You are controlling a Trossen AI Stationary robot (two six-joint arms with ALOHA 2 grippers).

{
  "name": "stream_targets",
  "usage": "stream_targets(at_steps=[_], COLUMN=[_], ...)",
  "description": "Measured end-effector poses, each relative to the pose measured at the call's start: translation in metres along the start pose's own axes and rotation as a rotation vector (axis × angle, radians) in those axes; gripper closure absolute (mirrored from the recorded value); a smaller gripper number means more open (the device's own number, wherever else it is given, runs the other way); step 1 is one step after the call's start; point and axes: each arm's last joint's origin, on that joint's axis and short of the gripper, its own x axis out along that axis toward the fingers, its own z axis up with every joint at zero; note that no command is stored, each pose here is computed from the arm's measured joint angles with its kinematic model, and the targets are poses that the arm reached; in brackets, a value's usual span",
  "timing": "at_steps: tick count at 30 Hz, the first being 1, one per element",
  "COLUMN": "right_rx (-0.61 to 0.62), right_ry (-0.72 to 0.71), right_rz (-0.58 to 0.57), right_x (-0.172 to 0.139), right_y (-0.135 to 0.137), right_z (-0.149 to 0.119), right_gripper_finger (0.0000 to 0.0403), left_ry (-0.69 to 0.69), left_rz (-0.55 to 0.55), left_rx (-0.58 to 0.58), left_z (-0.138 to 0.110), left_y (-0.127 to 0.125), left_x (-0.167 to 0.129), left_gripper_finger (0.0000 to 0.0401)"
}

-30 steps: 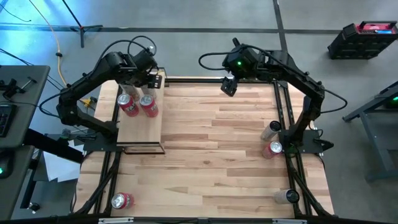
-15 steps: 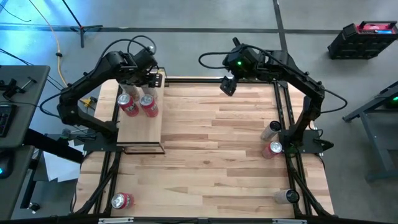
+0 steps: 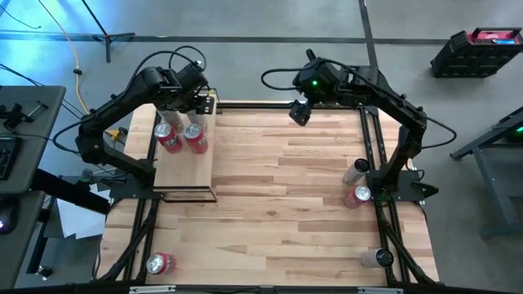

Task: Place canned beverage on shelf
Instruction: Put the top white yellow soda can on the shelf aligned with the other white yellow soda can

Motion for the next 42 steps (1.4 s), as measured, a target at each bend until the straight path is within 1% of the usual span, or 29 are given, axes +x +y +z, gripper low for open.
stream_targets(at_steps=[4,9,14,19,28,36,42], right_rx=[-0.001,-0.001,0.001,0.000,0.007,0.007,0.008], right_ry=[0.000,0.000,0.000,0.000,0.004,0.004,0.005], right_rz=[0.000,0.000,-0.001,-0.001,-0.001,-0.002,-0.002], right_x=[0.000,0.000,0.000,0.000,0.000,0.000,0.000], right_y=[0.000,0.000,0.000,0.000,0.000,0.000,0.000], right_z=[0.000,0.000,0.000,0.000,0.000,0.000,-0.001], right_gripper_finger=[0.0086,0.0086,0.0086,0.0086,0.0086,0.0086,0.0086], left_ry=[0.000,0.004,0.009,-0.011,-0.017,-0.083,-0.116], left_rz=[-0.001,-0.006,-0.021,-0.040,-0.045,-0.094,-0.101], left_rx=[0.023,0.038,0.037,0.038,0.036,0.029,0.037], left_z=[0.000,-0.001,-0.003,-0.003,-0.002,0.005,0.007], left_y=[0.000,0.001,0.003,0.005,0.005,0.007,0.008], left_x=[0.000,-0.001,-0.005,-0.008,-0.009,-0.029,-0.037], left_gripper_finger=[0.0137,0.0119,0.0097,0.0086,0.0084,0.0084,0.0084])
